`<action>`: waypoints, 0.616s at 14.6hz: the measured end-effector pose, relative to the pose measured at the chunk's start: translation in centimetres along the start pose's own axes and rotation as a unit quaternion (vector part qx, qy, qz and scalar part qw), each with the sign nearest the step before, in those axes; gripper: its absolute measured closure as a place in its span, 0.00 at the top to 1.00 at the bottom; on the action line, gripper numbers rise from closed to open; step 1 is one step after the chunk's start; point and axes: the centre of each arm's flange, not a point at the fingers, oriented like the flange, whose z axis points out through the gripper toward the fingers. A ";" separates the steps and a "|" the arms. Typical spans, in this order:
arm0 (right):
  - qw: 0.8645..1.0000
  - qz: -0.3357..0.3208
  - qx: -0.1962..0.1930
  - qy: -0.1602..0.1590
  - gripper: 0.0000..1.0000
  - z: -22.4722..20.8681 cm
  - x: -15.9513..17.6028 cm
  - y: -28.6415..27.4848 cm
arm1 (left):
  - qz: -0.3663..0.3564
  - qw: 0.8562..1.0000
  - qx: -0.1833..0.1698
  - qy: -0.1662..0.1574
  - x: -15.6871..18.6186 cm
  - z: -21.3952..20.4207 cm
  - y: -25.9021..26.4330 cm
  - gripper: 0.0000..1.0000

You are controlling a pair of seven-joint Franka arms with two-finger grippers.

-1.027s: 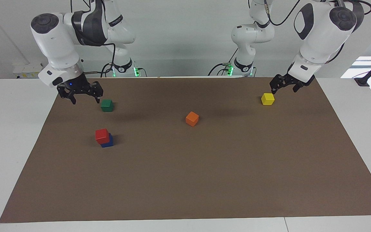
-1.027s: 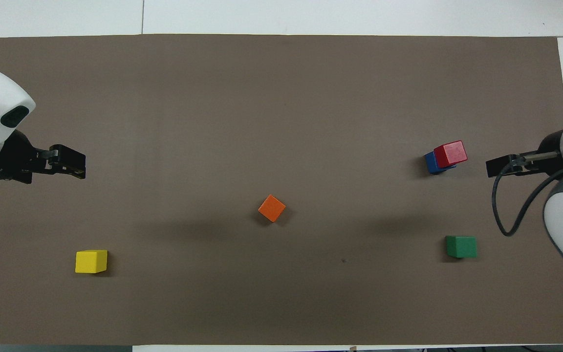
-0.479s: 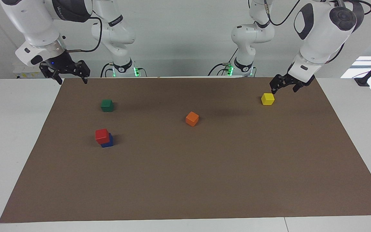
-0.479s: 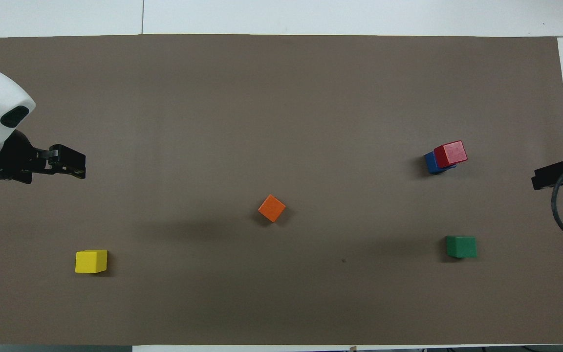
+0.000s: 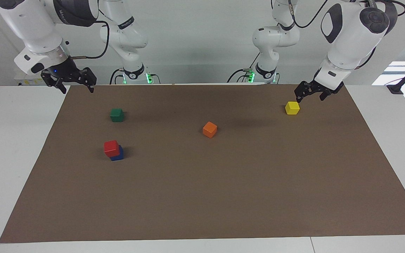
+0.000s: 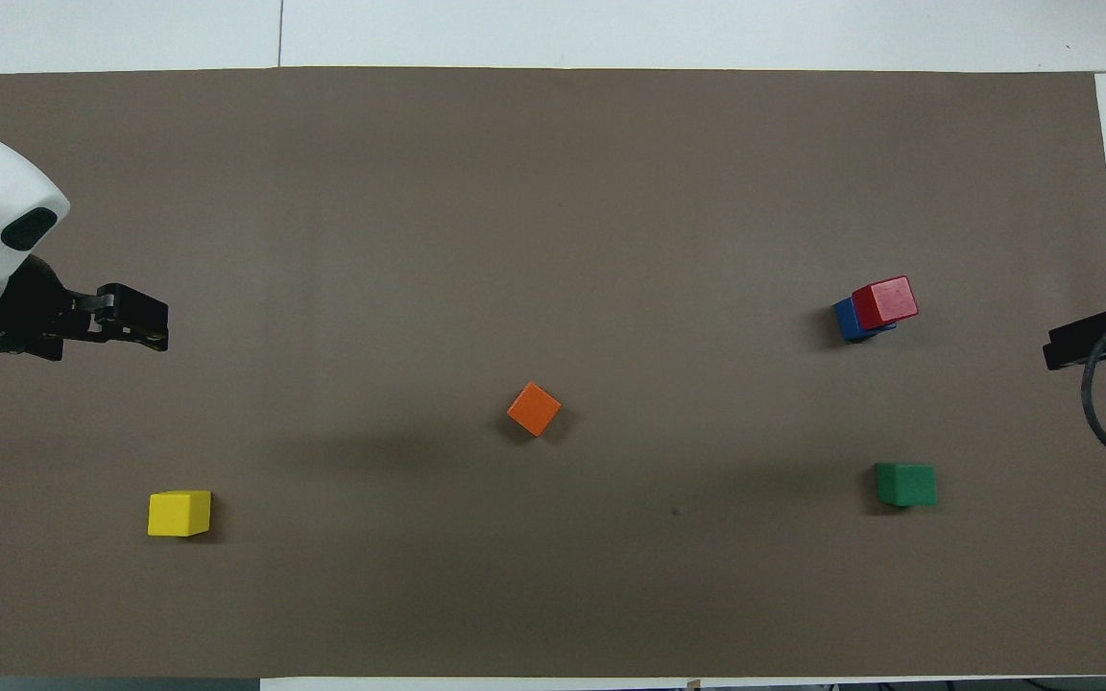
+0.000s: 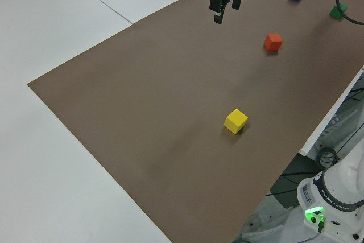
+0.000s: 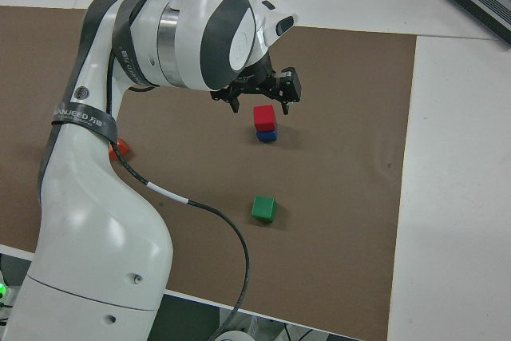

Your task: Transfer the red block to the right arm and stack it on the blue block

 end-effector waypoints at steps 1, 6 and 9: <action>1.000 0.000 0.001 -0.002 1.00 0.0 0.0 -0.1 | 0.000 1.000 0.000 0.000 0.0 0.0 0.0 1.00; 1.000 -0.004 0.024 0.011 1.00 -1.2 0.5 -0.6 | 0.000 1.000 0.000 0.000 0.0 0.0 0.0 1.00; 0.999 -0.004 0.028 0.017 1.00 -1.8 1.0 -0.5 | 0.000 1.000 0.000 0.000 0.0 0.0 0.0 1.00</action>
